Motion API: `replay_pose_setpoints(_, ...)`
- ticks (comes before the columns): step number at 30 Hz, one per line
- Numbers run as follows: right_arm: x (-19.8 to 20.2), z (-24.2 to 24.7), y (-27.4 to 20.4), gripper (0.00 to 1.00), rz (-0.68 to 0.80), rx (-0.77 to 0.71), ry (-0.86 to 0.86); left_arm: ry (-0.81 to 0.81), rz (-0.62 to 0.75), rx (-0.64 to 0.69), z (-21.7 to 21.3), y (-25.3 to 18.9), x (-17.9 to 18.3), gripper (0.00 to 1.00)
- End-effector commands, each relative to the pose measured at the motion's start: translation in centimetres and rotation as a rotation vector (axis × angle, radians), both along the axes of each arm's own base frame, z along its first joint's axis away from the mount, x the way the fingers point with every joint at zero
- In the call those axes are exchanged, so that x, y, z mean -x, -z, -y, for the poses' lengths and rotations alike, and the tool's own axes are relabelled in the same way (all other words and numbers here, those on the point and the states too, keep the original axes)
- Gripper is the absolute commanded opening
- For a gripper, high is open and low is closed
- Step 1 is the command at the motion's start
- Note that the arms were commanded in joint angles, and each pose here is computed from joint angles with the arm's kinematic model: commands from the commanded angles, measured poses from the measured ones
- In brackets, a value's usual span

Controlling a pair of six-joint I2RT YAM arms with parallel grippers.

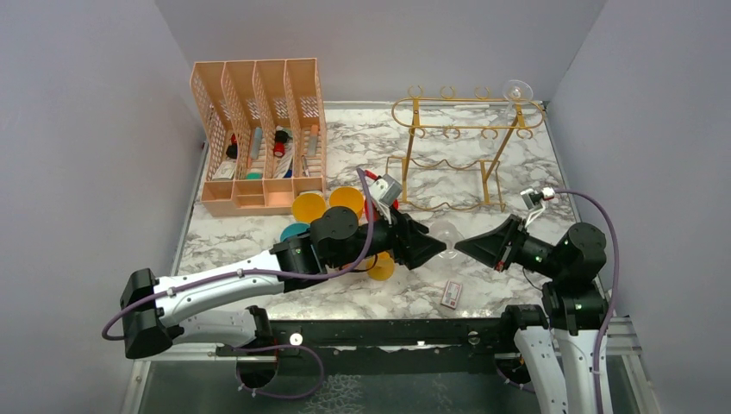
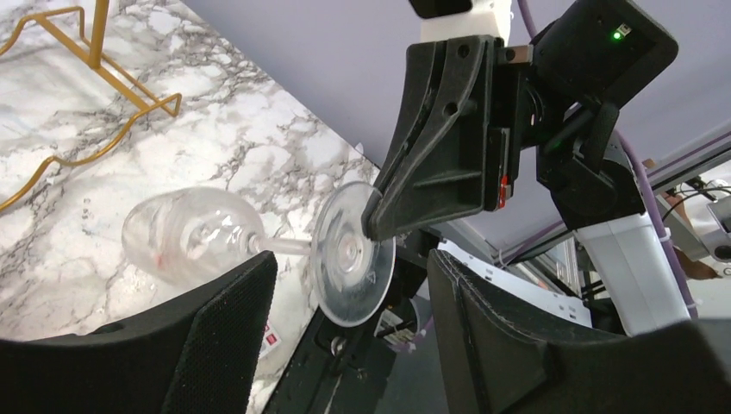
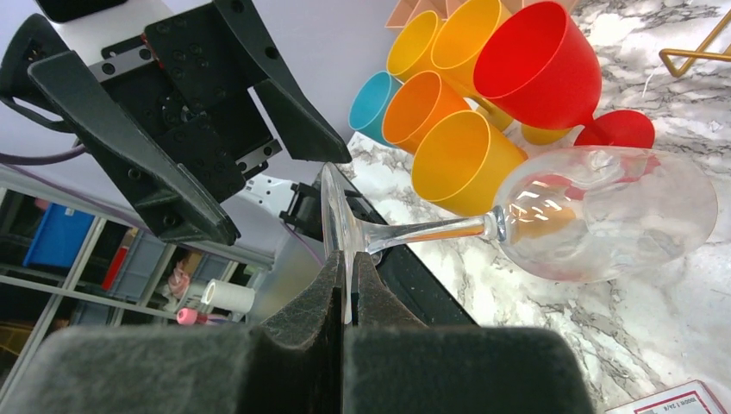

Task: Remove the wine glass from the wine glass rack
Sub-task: Place the wine glass at the center of the board.

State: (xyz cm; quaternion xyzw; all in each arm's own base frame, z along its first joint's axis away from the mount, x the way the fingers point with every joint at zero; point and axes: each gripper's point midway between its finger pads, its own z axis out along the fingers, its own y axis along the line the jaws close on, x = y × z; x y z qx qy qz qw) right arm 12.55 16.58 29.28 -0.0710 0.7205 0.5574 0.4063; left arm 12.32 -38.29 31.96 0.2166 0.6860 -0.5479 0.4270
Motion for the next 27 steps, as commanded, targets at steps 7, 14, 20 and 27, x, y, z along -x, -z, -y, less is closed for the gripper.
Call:
replay_pose_setpoints(7, 0.5, -0.3, -0.7, 0.01, 0.087, -0.002, -0.056, 0.112, 0.039, 0.065, 3.0, -1.6, 1.0, 0.49)
replay_pose_setpoints(14, 0.2, 0.0, -0.4, 0.01, 0.117, 0.039, -0.026, 0.110, 0.095, 0.066, 2.6, -2.0, 1.0, 0.12)
replay_pose_setpoints(20, 0.1, -0.1, 0.2, 0.10, 0.120, 0.054, -0.042, 0.143, 0.138, 0.067, 3.2, -2.9, 1.2, 0.00)
replay_pose_setpoints(27, 0.9, -0.4, 0.8, 0.35, 0.123, 0.068, -0.129, 0.160, 0.215, 0.078, 3.4, -4.3, 1.3, 0.00)
